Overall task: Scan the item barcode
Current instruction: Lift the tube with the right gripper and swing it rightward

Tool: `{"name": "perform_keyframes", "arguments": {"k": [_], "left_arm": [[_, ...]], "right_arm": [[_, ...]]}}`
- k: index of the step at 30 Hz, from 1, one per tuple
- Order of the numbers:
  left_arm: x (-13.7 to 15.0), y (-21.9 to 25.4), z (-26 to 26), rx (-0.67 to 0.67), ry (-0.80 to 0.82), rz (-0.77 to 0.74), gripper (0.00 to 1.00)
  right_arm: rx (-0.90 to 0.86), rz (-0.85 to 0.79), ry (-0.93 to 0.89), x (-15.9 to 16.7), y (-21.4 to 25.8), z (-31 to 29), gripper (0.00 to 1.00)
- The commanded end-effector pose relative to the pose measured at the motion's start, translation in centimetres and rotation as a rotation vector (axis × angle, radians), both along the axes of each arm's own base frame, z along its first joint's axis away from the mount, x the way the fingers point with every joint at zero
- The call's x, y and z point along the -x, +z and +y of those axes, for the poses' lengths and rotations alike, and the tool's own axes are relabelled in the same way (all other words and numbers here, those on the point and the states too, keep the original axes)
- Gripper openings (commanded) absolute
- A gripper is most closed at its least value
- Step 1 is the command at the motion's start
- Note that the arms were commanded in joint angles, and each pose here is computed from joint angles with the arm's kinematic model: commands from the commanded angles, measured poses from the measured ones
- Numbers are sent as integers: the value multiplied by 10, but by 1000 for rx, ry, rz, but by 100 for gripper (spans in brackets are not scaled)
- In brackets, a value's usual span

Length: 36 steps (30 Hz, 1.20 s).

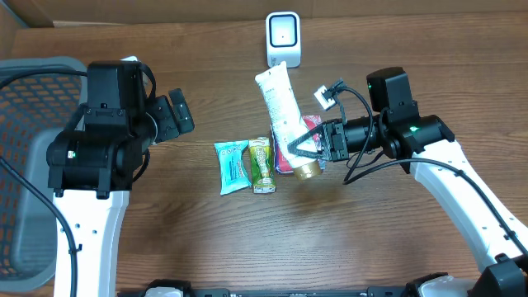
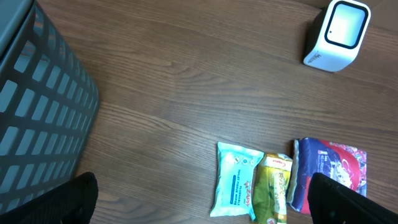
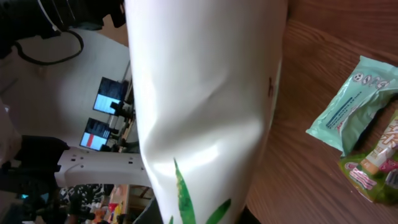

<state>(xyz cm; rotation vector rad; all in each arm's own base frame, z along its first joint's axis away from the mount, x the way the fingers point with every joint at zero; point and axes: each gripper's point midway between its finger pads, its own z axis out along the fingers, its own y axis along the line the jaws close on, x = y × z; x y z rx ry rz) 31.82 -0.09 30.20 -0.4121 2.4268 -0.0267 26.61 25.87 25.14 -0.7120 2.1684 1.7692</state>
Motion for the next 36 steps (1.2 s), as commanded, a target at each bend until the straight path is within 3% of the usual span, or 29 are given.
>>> {"name": "perform_keyframes", "arguments": {"k": [1, 13, 28, 31, 36], "left_arm": [[-1, 2, 3, -3, 17, -6, 99], [-1, 2, 3, -3, 17, -6, 99], [-1, 2, 3, -3, 17, -6, 99], [-1, 2, 3, -3, 17, -6, 100], [-1, 2, 3, -3, 17, -6, 100]], "right_arm": [[-55, -101, 36, 2, 21, 0, 4], [-160, -77, 127, 18, 39, -1, 4], [-145, -83, 114, 16, 36, -1, 4], [-50, -82, 37, 4, 20, -1, 4], [310, -140, -133, -19, -44, -22, 4]]}}
